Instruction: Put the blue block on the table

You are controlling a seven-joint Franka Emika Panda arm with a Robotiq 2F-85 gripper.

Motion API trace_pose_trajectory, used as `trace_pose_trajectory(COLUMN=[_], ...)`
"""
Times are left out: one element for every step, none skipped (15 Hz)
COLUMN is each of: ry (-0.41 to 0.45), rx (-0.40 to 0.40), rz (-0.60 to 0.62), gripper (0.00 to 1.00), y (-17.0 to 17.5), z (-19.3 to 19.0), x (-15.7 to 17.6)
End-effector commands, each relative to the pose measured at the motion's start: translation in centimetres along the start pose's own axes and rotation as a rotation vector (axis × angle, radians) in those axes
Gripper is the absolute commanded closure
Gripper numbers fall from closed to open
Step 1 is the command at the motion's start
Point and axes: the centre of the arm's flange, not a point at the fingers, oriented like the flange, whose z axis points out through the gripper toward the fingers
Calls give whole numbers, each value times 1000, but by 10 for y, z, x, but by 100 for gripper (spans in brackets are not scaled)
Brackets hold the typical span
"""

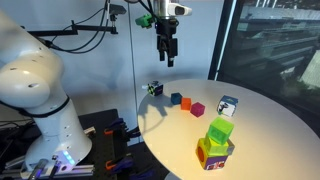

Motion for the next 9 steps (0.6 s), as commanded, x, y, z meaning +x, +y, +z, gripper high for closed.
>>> trace_pose_trajectory(ry=[34, 11, 13, 12, 10, 7, 6, 5, 5], rx=[30, 4, 5, 4, 3, 3, 3, 2, 2], rz=[-8, 1, 1, 0, 0, -1, -1, -1, -1], gripper=[0, 0, 0, 0, 0, 0, 0, 0, 0], y=[7, 1, 0, 0, 0, -1, -1, -1, -1], z=[-6, -4, -5, -4, -3, -2, -1, -1, -1], x=[-13, -4, -5, -5, -5, -5, -4, -4, -4])
